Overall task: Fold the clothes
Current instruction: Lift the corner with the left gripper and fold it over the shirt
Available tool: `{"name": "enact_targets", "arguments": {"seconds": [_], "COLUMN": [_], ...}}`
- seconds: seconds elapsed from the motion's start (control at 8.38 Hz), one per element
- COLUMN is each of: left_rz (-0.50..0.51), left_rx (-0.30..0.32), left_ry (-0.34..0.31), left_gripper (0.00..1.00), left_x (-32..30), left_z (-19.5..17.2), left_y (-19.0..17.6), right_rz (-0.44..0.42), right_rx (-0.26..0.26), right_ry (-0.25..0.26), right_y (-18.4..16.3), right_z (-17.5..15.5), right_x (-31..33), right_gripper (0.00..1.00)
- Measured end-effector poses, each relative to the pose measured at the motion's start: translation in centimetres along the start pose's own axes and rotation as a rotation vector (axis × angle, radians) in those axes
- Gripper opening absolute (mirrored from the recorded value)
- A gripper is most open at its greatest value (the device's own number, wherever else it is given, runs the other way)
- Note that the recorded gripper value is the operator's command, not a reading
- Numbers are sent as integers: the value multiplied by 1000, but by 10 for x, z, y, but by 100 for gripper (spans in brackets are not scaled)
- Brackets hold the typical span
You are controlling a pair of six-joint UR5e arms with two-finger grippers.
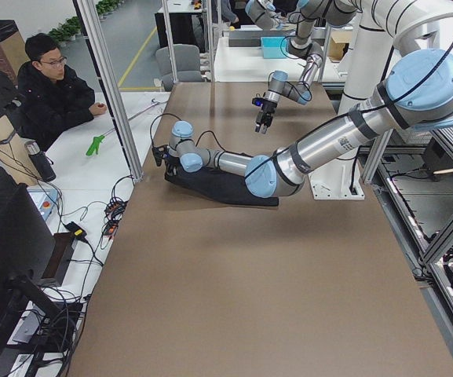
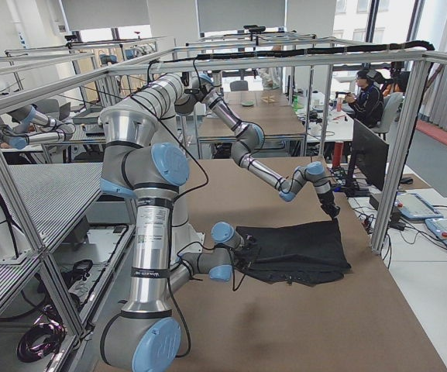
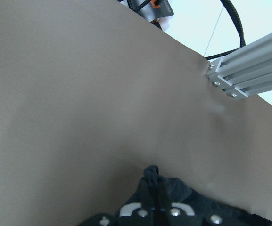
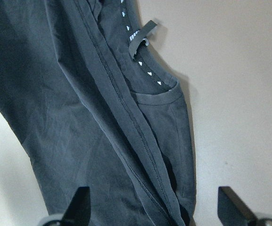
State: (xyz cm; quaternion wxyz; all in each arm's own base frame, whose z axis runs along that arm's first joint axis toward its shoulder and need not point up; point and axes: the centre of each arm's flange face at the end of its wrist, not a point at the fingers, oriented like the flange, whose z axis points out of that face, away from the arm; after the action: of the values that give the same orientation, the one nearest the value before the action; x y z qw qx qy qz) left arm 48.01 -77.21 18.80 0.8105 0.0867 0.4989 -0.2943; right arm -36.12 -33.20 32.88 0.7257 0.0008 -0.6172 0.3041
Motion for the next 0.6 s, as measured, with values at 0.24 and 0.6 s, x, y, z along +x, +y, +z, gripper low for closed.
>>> {"name": "enact_targets", "arguments": {"seconds": [0.24,0.6], "left_rz": [15,41], "left_rx": [46,69], "left_ry": [9,63], "left_gripper": [94,94], "left_x": [-9,-61], "left_z": [6,-8], "left_y": [9,22], "right_rz": [-2,-110], "right_rx": [32,107], "right_ry": [-13,82], "right_y": [-2,36], "right_z": [7,63], "right_x": [-4,-33], "right_gripper": [95,73]}}
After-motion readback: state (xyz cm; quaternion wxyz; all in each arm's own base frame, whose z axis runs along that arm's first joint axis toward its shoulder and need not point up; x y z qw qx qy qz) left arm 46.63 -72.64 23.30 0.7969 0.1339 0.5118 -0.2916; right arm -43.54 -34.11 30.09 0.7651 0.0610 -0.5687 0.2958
